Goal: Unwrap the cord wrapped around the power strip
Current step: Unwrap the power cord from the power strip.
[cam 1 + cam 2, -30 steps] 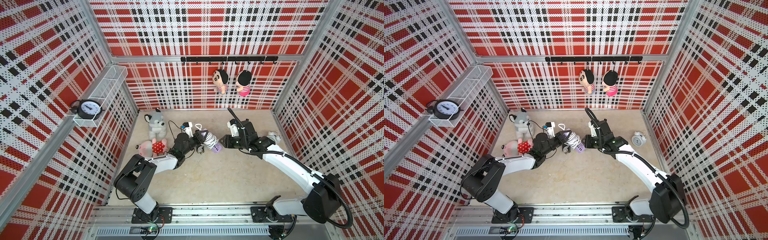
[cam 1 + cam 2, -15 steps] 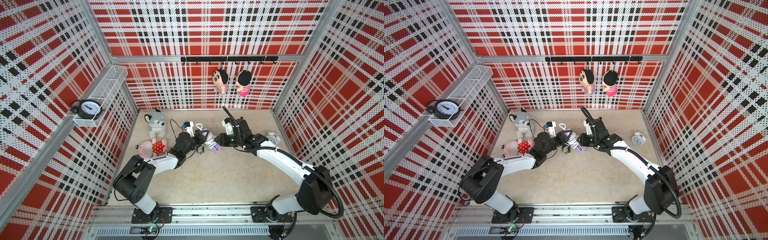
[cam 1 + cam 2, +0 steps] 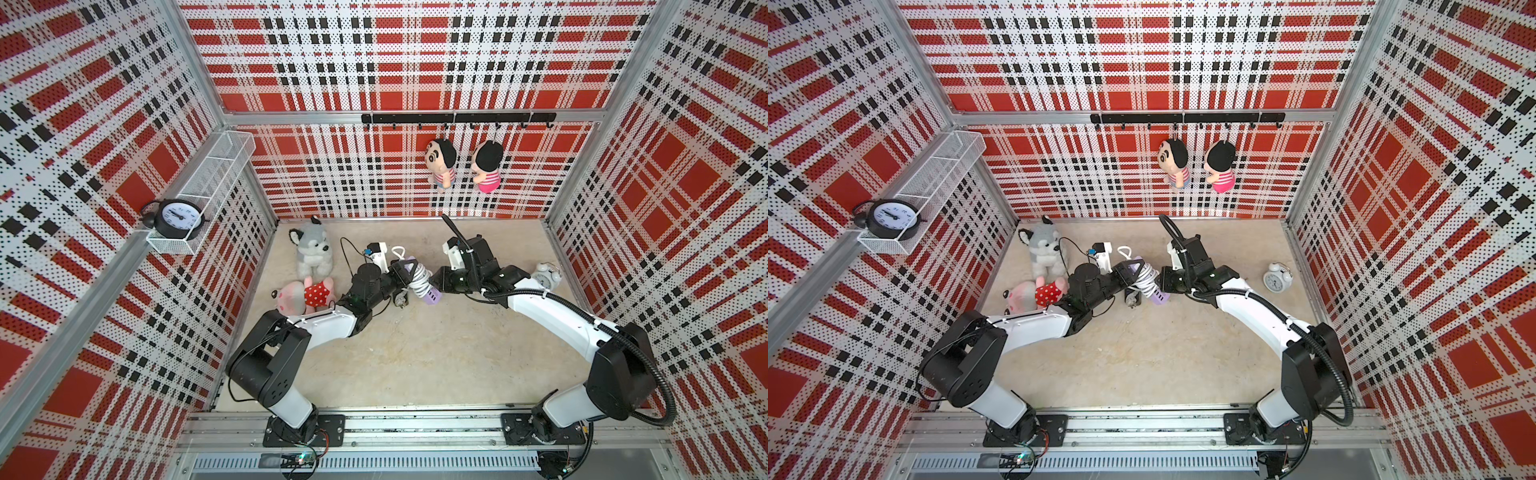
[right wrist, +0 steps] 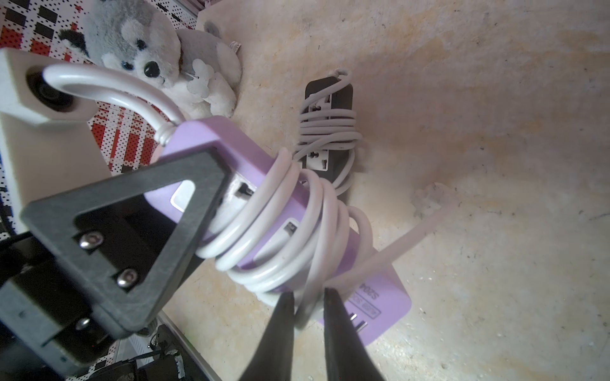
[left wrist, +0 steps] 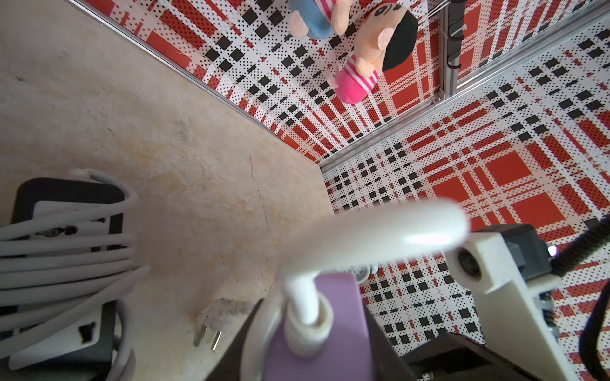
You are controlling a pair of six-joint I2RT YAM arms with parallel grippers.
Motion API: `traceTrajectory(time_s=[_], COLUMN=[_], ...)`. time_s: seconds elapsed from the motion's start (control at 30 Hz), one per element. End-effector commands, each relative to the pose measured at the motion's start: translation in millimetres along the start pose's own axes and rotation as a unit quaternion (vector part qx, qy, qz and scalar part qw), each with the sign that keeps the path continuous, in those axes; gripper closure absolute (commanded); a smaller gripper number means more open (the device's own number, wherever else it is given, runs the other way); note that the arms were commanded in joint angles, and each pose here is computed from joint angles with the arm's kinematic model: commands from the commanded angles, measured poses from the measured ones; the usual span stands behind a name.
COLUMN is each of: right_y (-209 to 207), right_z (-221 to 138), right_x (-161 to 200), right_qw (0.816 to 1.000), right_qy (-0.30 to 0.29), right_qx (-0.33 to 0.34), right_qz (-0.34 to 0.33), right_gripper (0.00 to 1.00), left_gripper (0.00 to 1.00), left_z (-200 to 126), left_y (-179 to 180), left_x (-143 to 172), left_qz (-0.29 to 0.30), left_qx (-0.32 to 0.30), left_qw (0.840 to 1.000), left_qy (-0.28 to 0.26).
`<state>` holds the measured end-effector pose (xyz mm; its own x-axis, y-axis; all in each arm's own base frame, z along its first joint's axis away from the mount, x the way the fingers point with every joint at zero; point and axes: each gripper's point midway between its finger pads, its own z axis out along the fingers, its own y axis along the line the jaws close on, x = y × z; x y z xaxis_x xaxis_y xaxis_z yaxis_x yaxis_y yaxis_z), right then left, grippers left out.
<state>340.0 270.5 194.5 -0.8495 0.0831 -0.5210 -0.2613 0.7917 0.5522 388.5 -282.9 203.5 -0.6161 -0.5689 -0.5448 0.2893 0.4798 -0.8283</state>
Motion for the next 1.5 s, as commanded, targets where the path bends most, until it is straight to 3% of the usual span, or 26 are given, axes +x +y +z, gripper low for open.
traceTrajectory(time_s=[0.0, 0.23, 0.73, 1.17, 1.27, 1.3, 1.37, 1.47], right_y=[0.7, -6.8, -51.8, -82.8, -72.8, -70.3, -72.3, -84.4], right_z=[3.2, -0.3, -18.9, -18.8, -22.8, -25.9, -33.9, -47.2], right_x=[-0.2, -0.5, 1.9, 15.9, 13.7, 11.5, 9.0, 4.0], right_qw=[1.000, 1.000, 0.998, 0.996, 0.998, 0.999, 0.999, 0.999], right_qy=[0.002, -0.002, -0.003, 0.014, 0.009, 0.004, -0.007, -0.035], right_qx=[0.007, 0.027, 0.058, 0.082, 0.057, 0.048, 0.040, 0.034], right_qz=[0.001, -0.003, 0.021, 0.035, 0.028, 0.008, 0.007, 0.016], right_gripper=[0.88, 1.00, 1.00, 1.00, 0.69, 0.63, 0.54, 0.49], left_gripper=[1.00, 1.00, 1.00, 1.00, 1.00, 1.00, 1.00, 1.00], left_z=[-5.8, -9.0, -20.2, -26.7, -26.2, -25.7, -25.3, -24.5], left_y=[-49.4, -47.6, -23.5, -24.7, -26.1, -27.9, -32.1, -38.1], left_x=[-23.1, -25.6, -30.7, -33.0, -33.0, -33.2, -35.5, -40.8], left_qz=[0.013, -0.005, -0.026, -0.050, -0.048, -0.048, -0.045, -0.041], left_qx=[0.069, 0.090, 0.106, 0.135, 0.137, 0.139, 0.146, 0.153], left_qw=[0.997, 0.996, 0.994, 0.989, 0.989, 0.989, 0.988, 0.987], left_qy=[-0.030, -0.022, 0.021, 0.023, 0.024, 0.025, 0.027, 0.034])
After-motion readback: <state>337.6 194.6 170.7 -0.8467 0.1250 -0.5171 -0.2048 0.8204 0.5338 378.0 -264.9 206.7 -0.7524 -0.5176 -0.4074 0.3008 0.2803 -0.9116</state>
